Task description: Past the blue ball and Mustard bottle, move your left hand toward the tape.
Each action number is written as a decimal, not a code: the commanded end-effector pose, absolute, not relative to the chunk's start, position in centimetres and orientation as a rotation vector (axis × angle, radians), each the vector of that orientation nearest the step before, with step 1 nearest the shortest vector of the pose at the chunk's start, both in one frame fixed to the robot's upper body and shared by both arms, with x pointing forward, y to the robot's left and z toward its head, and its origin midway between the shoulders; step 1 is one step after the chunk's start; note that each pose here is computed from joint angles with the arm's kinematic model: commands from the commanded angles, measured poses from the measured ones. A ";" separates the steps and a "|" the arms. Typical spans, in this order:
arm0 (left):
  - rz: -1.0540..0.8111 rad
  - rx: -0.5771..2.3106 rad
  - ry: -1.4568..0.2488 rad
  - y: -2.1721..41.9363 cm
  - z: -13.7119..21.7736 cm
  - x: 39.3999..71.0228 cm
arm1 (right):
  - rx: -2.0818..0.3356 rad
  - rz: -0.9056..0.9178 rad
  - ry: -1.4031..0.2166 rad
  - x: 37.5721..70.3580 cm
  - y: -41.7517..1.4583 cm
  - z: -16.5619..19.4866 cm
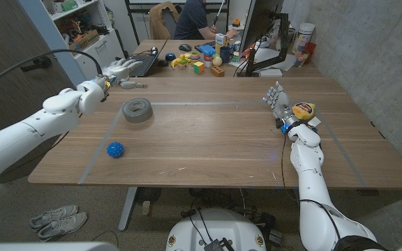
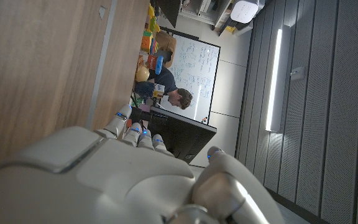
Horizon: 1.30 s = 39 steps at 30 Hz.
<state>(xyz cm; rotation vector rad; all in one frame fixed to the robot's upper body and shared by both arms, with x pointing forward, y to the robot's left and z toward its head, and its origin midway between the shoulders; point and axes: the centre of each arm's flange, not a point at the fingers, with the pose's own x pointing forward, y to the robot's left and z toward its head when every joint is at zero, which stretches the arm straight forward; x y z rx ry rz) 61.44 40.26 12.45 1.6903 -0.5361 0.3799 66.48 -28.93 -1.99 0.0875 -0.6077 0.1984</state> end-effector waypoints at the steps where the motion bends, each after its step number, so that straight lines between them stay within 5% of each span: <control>1: 0.416 1.572 -0.568 41.0 10.3 63.9 | 0.080 0.189 -0.604 66.2 -28.9 -1.8; 18: 0.296 1.459 -0.502 39.6 6.3 69.1 | 0.050 0.179 -0.593 66.1 -28.7 -1.4; 39: 0.149 1.508 -0.224 40.5 2.9 69.3 | 0.052 0.189 -0.587 66.8 -28.1 -1.4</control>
